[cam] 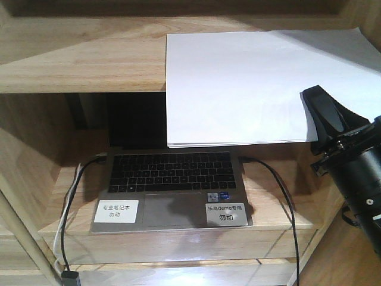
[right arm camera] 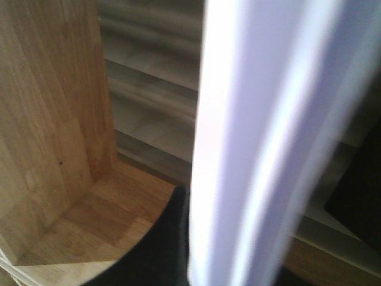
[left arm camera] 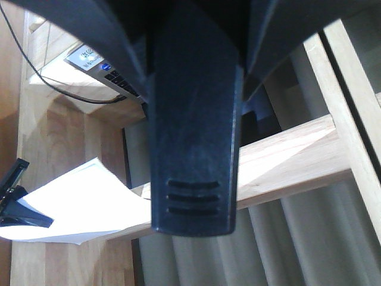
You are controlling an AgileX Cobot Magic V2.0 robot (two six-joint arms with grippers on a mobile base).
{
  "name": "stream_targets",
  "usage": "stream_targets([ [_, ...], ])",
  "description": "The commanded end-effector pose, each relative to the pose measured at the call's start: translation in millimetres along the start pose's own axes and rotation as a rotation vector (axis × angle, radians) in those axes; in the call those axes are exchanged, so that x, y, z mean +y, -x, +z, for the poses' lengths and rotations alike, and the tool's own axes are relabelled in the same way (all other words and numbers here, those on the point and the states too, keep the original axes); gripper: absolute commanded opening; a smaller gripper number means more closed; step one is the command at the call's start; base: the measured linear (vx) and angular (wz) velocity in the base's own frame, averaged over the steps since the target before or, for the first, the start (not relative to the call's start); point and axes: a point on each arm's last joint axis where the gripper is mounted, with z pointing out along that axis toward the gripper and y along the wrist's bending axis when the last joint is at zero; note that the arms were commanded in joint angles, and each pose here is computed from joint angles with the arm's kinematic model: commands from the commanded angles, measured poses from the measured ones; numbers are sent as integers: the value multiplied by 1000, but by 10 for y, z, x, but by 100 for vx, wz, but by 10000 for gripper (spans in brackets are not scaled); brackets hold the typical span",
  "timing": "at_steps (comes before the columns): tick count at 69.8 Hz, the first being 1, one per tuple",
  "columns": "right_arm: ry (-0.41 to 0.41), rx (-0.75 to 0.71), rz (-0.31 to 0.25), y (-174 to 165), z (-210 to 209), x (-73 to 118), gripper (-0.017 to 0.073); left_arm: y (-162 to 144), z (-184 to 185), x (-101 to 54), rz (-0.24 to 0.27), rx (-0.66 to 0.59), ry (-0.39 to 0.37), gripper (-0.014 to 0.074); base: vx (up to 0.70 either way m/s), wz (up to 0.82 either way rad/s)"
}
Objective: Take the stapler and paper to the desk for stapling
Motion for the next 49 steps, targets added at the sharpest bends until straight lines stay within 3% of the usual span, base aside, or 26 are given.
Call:
stream_targets([
  [1,229,-53,-5,57,26,265,-10,172,-4,31,-5,-124,19,-6,0,0],
  [17,252,-28,-17,40,15,306,-10,172,-4,31,-5,-124,19,-6,0,0],
  [30,331,-44,-77,83,-66,494,-10,172,-4,31,-5,-124,19,-6,0,0],
  [49,421,3,-108,67,-156,667,-8,172,-4,31,-5,-124,19,-6,0,0],
])
